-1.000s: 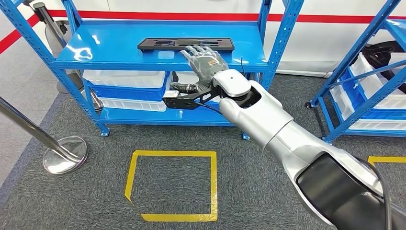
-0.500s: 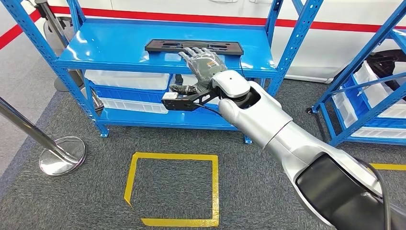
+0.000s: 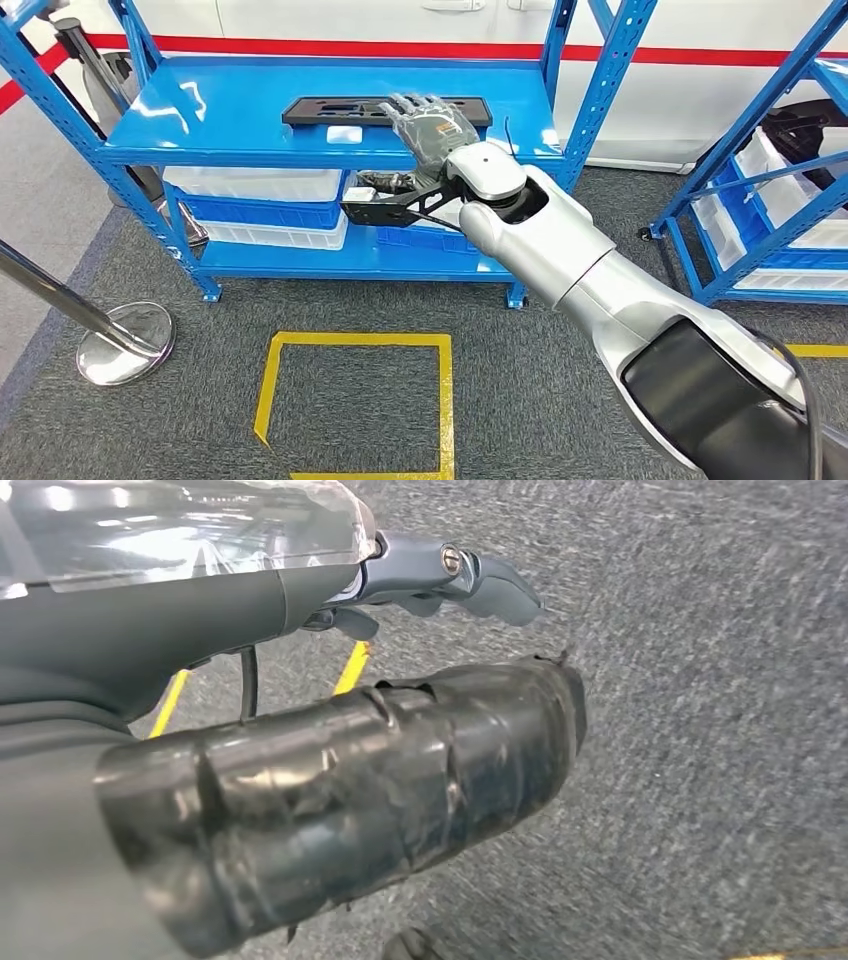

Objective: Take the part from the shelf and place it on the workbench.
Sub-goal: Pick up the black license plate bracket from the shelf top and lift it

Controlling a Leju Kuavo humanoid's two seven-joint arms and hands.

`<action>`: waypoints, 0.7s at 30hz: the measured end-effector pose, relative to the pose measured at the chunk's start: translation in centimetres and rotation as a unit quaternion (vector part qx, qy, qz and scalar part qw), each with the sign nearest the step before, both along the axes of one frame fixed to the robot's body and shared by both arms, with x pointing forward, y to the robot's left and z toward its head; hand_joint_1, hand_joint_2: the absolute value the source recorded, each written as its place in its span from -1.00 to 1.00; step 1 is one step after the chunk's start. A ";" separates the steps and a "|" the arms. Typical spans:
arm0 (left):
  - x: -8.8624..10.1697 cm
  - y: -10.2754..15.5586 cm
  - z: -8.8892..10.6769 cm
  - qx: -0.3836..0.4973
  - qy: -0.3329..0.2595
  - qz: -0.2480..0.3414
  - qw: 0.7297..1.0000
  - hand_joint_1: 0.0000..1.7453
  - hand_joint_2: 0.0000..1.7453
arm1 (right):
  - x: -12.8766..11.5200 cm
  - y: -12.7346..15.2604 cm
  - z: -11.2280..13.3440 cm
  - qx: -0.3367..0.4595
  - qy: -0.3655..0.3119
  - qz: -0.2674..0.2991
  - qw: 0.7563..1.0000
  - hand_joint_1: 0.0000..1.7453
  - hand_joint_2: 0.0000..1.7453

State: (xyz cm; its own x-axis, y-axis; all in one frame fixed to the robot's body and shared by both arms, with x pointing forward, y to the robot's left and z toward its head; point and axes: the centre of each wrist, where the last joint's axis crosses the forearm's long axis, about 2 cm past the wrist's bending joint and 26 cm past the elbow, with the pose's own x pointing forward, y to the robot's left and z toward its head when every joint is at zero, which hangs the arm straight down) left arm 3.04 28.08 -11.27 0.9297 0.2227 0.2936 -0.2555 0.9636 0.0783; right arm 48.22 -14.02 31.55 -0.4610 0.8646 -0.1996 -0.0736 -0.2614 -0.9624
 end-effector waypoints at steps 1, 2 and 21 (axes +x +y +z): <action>-0.1 0.0 0.0 0.000 0.001 0.000 1.000 -1.00 -1.00 | 0.0 0.0 0.0 0.000 0.000 0.001 1.000 -1.00 -1.00; -0.1 0.0 0.0 0.000 0.001 0.000 1.000 -1.00 -1.00 | 0.0 0.0 0.0 0.000 0.000 0.001 1.000 -1.00 -1.00; 0.1 -0.7 0.0 -0.006 0.001 -0.001 1.000 -1.00 -1.00 | 0.1 -0.3 -0.1 0.000 0.001 0.001 1.000 -1.00 -1.00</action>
